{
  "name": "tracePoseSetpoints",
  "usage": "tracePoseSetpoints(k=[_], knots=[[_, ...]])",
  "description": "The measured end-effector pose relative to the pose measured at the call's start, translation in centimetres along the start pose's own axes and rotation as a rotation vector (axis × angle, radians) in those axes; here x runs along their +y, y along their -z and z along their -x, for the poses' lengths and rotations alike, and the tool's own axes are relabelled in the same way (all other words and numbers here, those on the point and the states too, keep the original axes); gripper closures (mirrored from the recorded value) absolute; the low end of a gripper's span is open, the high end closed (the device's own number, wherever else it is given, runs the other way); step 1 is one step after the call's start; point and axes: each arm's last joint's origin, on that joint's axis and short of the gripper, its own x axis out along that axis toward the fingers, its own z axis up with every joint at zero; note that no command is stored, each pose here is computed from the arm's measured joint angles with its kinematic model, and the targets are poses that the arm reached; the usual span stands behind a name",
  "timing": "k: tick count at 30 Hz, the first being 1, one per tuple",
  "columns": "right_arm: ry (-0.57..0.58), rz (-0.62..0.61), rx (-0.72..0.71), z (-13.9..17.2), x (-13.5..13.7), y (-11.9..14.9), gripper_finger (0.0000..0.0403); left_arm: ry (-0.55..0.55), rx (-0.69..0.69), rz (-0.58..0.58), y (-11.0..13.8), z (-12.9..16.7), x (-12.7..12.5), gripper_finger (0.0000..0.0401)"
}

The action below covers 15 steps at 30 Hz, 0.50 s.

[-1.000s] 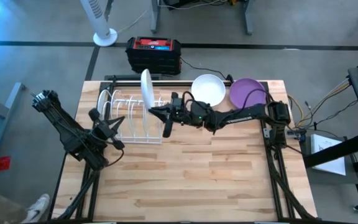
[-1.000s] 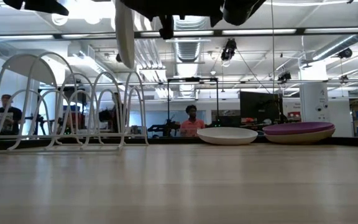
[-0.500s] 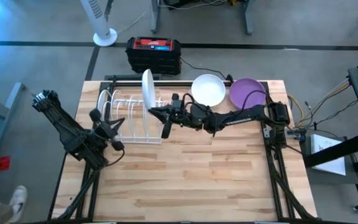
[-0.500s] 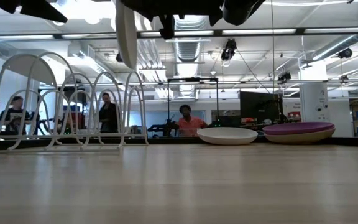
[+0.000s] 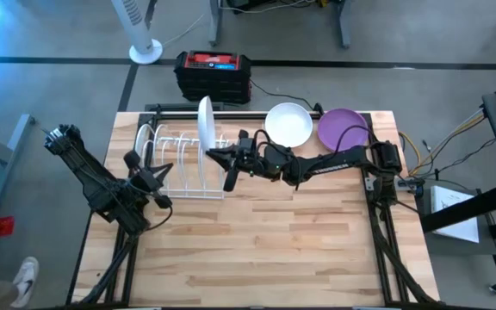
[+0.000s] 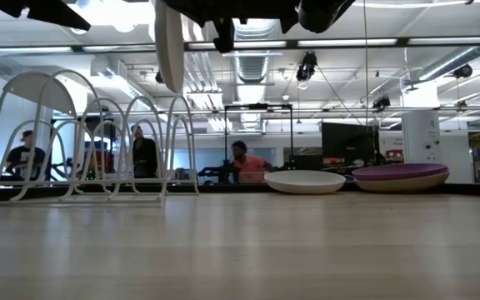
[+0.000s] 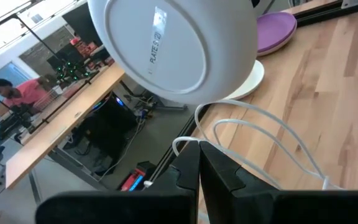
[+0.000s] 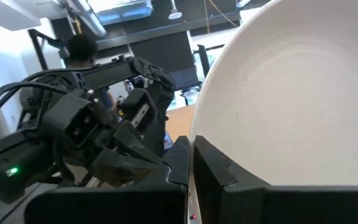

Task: Sort dishes
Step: Put the white plate into the white dish rack

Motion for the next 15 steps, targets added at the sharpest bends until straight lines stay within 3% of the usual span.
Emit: tracePoseSetpoints(k=[7,15], knots=[[0.008,0.092,-0.002,0.00,-0.02,-0.03,0.0403,-0.003,-0.006,-0.003,-0.02,0.00,0.01,0.0401],[0.040,0.100,-0.020,0.12,-0.14,-0.07,0.0403,-0.049,-0.118,0.046,-0.38,0.02,0.04,0.0401]])
